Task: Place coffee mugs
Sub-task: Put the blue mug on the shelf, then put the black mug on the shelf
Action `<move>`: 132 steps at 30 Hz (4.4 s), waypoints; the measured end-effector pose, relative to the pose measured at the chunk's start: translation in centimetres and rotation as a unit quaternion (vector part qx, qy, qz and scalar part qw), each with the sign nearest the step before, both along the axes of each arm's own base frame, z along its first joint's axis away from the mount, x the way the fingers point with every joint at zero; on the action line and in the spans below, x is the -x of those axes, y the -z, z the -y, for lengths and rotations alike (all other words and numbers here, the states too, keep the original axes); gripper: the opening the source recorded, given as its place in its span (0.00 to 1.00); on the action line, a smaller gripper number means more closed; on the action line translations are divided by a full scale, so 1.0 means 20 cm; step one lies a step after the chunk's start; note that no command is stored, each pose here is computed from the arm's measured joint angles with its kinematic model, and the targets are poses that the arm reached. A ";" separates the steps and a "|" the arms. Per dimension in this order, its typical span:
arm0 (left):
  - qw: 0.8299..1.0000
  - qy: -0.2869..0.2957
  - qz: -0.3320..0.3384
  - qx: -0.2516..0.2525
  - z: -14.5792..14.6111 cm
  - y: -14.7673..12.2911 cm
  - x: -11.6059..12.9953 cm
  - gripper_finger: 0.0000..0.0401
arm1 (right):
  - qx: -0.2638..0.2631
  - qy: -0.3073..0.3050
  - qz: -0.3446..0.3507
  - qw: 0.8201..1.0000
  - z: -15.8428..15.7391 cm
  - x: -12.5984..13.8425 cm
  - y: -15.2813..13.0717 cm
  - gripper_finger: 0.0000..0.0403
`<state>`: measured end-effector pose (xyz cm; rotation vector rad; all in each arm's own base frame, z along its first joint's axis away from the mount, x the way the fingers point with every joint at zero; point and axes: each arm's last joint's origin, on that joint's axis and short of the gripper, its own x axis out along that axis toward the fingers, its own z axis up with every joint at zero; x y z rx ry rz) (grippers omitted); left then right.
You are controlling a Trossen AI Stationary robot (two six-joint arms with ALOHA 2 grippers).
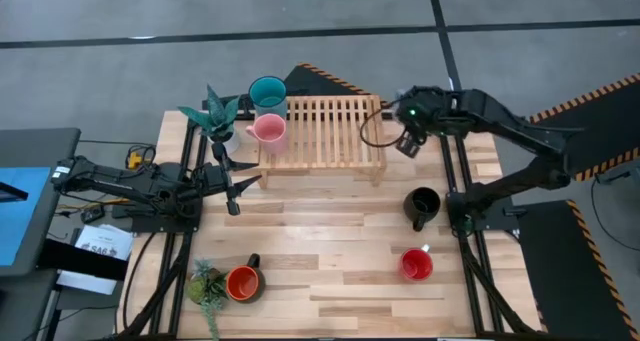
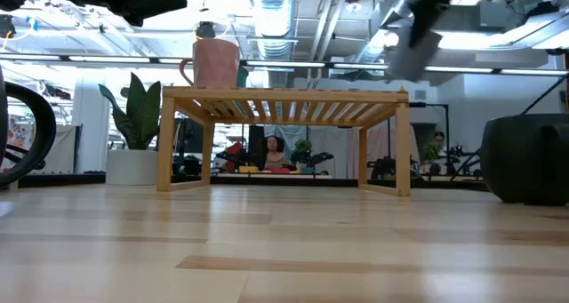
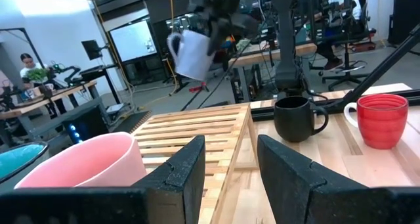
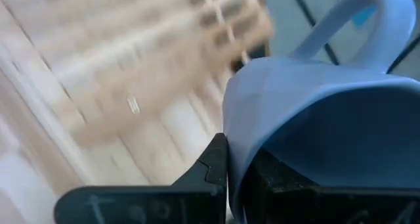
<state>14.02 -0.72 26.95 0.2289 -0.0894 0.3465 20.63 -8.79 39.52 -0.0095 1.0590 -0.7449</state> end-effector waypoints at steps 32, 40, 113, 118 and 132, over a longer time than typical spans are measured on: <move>1.000 0.005 0.002 0.016 0.00 0.00 0.00 0.31 | 0.042 -0.162 0.049 0.985 0.22 -1.03 0.15 0.11; 1.000 0.007 0.004 0.020 0.00 0.00 0.00 0.31 | 0.001 -0.140 0.077 0.987 0.30 -1.01 0.16 0.11; 1.000 0.020 0.000 0.022 0.00 0.01 0.00 0.31 | 0.045 -0.150 0.115 0.981 0.35 -1.12 0.18 0.48; 1.000 0.020 -0.002 0.022 0.00 0.01 0.00 0.31 | 0.052 -0.149 0.128 0.979 0.35 -1.11 0.13 0.48; 0.999 0.030 0.000 0.034 0.01 0.01 0.00 0.31 | 0.030 -0.155 0.090 0.983 0.29 -0.96 -0.03 0.48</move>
